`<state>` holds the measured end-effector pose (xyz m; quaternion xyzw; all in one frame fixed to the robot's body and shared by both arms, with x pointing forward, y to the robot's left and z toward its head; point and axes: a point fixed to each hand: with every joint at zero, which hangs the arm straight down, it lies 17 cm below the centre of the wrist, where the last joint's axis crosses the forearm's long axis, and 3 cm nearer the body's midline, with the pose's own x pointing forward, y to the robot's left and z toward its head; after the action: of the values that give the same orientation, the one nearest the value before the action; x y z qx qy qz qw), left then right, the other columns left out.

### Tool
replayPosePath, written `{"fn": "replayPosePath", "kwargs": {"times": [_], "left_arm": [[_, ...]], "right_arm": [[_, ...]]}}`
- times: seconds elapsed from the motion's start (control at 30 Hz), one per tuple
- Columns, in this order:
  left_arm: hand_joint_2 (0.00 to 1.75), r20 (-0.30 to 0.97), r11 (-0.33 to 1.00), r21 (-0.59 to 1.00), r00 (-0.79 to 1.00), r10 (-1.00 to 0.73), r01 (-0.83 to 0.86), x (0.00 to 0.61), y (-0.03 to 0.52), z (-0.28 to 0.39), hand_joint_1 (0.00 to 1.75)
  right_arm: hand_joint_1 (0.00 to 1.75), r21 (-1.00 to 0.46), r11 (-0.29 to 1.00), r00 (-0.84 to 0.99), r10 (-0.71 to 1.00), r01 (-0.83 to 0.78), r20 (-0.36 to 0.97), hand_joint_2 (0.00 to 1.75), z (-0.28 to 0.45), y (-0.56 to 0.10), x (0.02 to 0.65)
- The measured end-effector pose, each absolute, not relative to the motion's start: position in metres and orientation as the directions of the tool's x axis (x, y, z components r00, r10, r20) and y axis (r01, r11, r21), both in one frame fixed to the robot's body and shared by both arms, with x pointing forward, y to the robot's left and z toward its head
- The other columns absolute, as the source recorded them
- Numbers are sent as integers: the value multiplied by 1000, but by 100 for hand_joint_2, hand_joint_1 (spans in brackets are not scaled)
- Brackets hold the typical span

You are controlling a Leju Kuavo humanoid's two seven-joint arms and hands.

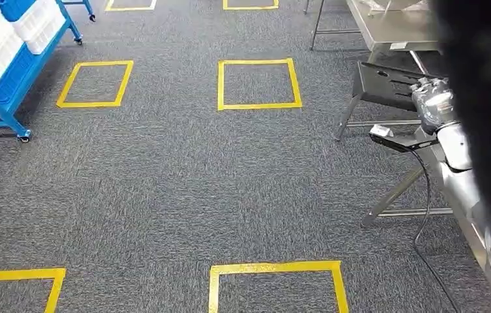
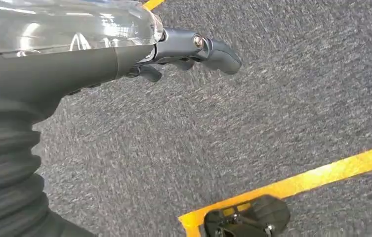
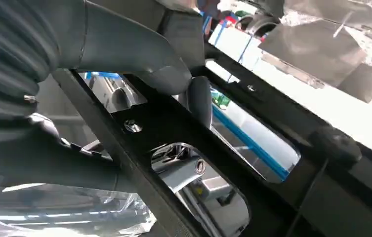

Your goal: Take the parts from the cabinet and place them on the table.

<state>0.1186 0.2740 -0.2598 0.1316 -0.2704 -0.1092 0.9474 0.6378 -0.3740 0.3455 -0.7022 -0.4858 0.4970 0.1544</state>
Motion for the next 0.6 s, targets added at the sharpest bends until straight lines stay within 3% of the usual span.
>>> {"fn": "replayPosePath", "kwargs": {"times": [0.6], "left_arm": [[175, 478, 941, 311, 835, -274, 132, 114, 275, -261, 0]], "right_arm": [[175, -712, -482, 25, 836, 511, -548, 175, 341, -378, 640]]}}
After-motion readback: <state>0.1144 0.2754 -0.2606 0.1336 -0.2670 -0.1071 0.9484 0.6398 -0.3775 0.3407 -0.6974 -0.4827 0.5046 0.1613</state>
